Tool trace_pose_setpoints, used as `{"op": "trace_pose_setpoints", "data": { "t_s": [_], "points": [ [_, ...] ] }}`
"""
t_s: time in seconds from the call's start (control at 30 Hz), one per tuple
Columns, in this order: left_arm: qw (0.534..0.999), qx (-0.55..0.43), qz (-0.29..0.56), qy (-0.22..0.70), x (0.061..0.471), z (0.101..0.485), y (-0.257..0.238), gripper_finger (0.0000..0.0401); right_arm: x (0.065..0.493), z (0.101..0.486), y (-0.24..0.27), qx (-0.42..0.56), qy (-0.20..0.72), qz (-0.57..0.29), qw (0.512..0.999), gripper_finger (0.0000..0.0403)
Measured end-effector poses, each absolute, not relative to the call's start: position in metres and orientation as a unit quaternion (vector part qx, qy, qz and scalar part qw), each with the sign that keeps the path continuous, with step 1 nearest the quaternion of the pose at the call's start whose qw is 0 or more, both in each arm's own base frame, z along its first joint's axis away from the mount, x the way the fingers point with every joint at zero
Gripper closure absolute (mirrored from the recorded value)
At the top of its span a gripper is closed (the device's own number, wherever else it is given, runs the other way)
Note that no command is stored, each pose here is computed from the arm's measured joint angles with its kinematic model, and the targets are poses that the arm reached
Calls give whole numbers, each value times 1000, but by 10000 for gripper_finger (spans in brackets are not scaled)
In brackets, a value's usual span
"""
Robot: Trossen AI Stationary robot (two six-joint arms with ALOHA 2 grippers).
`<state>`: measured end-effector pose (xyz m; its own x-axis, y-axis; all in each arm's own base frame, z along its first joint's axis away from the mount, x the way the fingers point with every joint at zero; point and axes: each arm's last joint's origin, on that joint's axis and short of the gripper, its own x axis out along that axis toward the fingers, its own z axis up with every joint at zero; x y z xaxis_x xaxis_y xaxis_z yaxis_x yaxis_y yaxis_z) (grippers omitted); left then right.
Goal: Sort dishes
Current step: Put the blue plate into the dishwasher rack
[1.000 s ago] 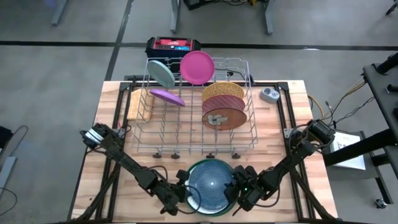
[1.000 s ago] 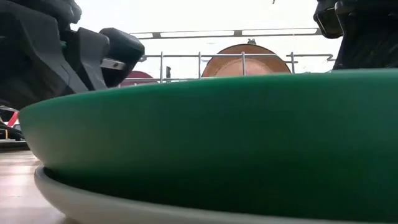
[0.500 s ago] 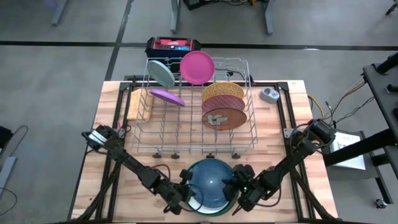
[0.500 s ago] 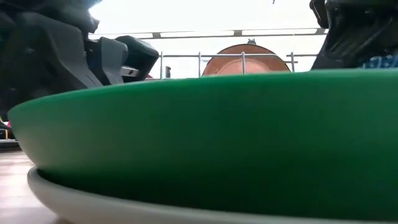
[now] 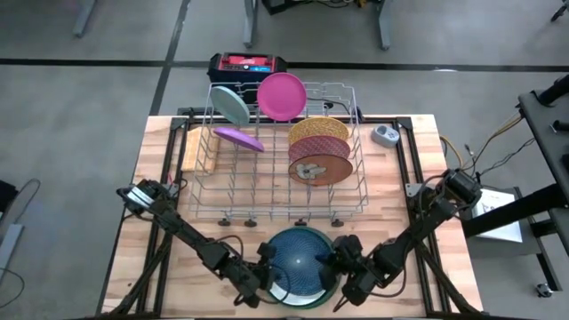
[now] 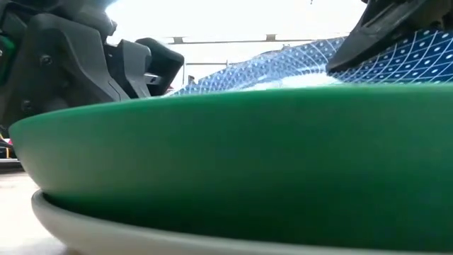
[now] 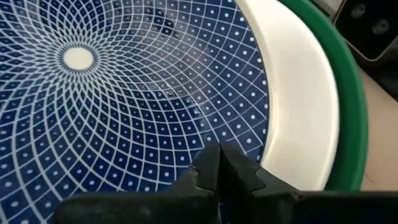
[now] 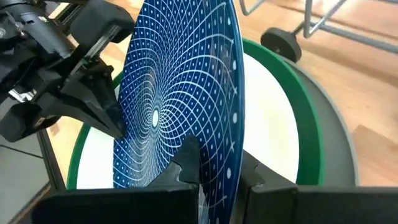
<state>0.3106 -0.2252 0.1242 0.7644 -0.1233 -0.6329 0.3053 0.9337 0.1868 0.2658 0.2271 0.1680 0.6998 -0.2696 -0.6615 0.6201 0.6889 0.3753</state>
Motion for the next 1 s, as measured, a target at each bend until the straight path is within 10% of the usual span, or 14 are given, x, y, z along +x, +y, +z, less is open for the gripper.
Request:
{"op": "trace_pose_setpoints", "data": {
  "t_s": [1.0],
  "points": [
    [949, 195, -155, 195, 244, 240, -247, 401, 270, 229, 234, 135, 272, -180, 936, 396]
  ]
}}
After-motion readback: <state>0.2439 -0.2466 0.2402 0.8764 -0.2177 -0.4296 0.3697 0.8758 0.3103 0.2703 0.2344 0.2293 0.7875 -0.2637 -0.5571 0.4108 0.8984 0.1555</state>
